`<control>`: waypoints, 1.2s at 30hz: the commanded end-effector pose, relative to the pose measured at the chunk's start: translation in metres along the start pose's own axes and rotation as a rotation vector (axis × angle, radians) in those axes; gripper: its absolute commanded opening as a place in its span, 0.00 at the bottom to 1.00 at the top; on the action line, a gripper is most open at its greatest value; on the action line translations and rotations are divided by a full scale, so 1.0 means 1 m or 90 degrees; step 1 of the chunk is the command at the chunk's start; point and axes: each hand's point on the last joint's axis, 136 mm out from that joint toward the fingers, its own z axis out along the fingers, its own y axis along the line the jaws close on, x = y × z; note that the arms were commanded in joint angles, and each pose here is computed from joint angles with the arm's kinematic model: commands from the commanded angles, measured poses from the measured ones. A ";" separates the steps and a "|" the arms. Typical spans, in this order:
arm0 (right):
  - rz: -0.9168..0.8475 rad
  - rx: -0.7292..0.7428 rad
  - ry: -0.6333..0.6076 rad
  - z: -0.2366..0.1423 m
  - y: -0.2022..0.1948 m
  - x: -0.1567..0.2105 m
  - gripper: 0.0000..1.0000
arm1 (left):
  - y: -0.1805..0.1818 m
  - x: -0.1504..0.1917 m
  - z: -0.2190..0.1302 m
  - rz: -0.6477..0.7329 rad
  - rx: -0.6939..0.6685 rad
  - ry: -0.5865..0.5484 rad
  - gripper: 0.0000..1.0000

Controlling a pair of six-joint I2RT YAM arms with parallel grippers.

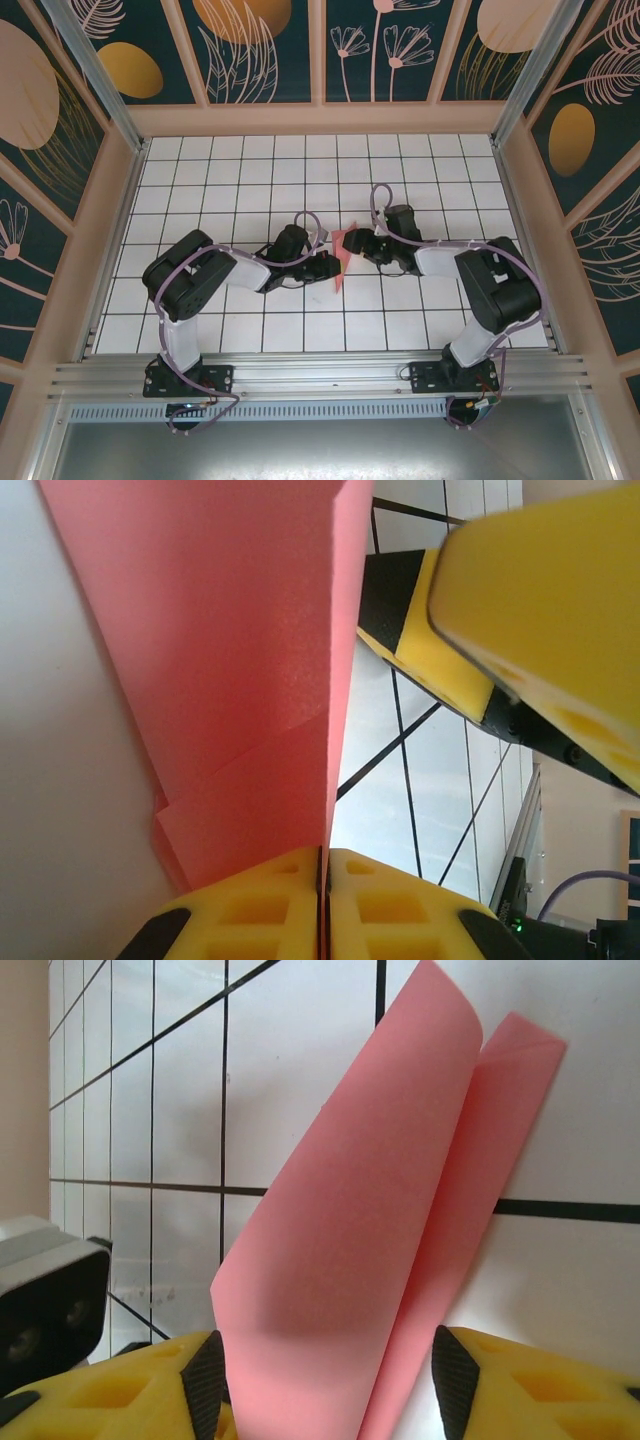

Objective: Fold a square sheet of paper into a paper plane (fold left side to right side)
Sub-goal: Fold the wing for the fifth time at the center of the table.

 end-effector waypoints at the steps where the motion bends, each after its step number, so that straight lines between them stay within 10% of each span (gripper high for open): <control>1: 0.014 0.009 0.005 0.007 0.001 -0.004 0.56 | 0.003 0.002 0.002 -0.014 0.016 0.001 0.12; 15: 0.069 0.089 0.075 0.025 -0.031 0.015 0.51 | 0.010 0.006 0.005 -0.033 0.018 0.007 0.17; 36: 0.080 0.126 0.095 0.028 -0.043 0.021 0.48 | 0.000 -0.028 -0.033 -0.016 0.005 -0.060 0.60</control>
